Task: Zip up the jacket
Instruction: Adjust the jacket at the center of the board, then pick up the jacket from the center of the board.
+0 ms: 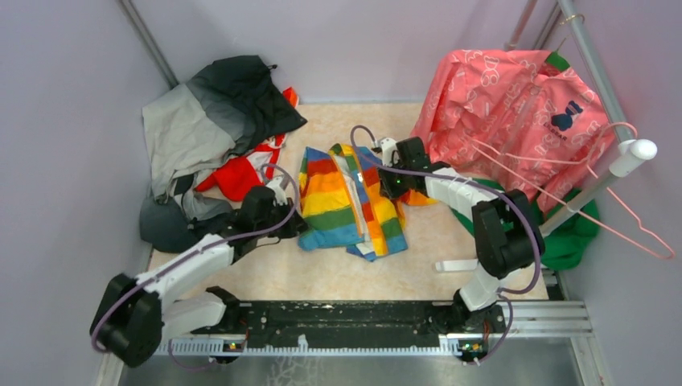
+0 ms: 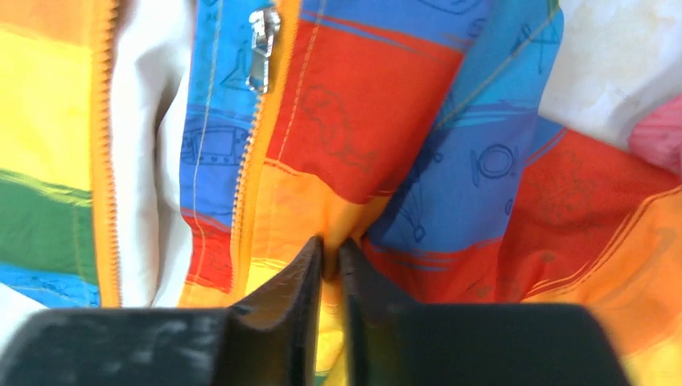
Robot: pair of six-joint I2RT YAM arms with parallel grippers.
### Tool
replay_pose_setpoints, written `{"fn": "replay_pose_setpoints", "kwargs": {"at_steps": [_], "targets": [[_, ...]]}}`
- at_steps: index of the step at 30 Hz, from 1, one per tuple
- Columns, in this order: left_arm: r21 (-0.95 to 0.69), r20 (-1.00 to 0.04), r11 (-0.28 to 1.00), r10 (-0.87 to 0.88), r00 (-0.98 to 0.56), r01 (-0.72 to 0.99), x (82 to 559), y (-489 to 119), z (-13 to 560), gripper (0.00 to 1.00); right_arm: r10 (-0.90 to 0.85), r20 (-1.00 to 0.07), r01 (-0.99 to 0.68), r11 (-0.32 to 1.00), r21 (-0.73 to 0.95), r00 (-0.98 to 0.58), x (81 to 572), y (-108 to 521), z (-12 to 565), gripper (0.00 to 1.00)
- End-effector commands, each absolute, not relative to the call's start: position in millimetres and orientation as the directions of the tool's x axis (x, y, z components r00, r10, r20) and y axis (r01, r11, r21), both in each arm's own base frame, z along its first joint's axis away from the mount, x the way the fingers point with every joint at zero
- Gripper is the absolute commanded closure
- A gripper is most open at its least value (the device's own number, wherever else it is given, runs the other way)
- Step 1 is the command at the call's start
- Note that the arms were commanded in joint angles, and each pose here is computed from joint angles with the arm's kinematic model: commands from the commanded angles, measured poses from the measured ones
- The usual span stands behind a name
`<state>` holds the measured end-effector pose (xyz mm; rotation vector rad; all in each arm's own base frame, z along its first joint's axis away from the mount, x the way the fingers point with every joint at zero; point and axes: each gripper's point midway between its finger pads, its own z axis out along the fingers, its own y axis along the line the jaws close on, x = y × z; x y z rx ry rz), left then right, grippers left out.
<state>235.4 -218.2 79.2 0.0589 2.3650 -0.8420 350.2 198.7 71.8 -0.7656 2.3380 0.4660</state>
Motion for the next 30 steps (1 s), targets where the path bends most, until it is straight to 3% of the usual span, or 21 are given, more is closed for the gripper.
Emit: {"fn": "replay_pose_setpoints", "kwargs": {"at_steps": [1, 2, 9, 11, 12, 16, 19, 22, 25, 30], "targets": [[-0.487, -0.583, 0.859, -0.184, -0.792, 0.159, 217.0, -179.1, 88.2, 0.96, -0.367, -0.722, -0.684, 0.702, 0.199, -0.587, 344.8, 212.8, 96.4, 0.96], [-0.49, -0.589, 0.86, -0.205, -0.782, 0.143, 214.3, -174.5, 92.4, 0.96, -0.365, -0.732, -0.702, 0.679, 0.213, -0.575, 340.4, 216.4, 102.8, 1.0], [-0.5, -0.59, 0.865, -0.298, -0.75, 0.049, 203.6, -154.5, 92.7, 0.94, -0.39, -0.796, -0.847, 0.459, 0.269, -0.464, 291.8, 233.4, 138.3, 1.0], [-0.489, -0.548, 0.872, -0.299, -0.781, 0.008, 197.1, -151.7, 89.8, 0.8, -0.457, -0.77, -0.884, 0.361, 0.297, -0.445, 262.9, 232.2, 127.7, 1.0], [-0.485, -0.537, 0.874, -0.303, -0.787, -0.005, 194.8, -150.4, 91.6, 0.77, -0.485, -0.757, -0.892, 0.338, 0.299, -0.438, 255.0, 231.1, 120.9, 1.0], [-0.499, -0.604, 0.867, -0.335, -0.723, 0.015, 201.0, -144.3, 127.5, 0.55, -0.586, -0.688, -0.901, 0.339, 0.27, -0.427, 243.8, 218.5, 95.4, 1.0], [-0.587, -0.678, 0.783, -0.336, -0.654, 0.206, 199.2, -164.6, 173.4, 0.29, -0.614, -0.668, -0.904, 0.342, 0.255, -0.421, 243.8, 213.4, 90.2, 1.0], [-0.656, -0.73, 0.609, -0.36, -0.581, 0.446, 191.0, -196.1, 214.0, 0.04, -0.613, -0.68, -0.911, 0.34, 0.234, -0.403, 246.8, 213.4, 93.9, 0.98], [-0.682, -0.731, 0.442, -0.417, -0.539, 0.583, 189.2, -219.3, 239.5, 0.02, -0.611, -0.693, -0.917, 0.338, 0.21, -0.383, 249.1, 213.4, 97.6, 0.97], [-0.72, -0.693, 0.372, -0.416, -0.589, 0.586, 214.5, -247.3, 224.6, 0.02, -0.599, -0.713, -0.923, 0.332, 0.194, -0.365, 251.5, 215.0, 105.6, 0.9]]}}
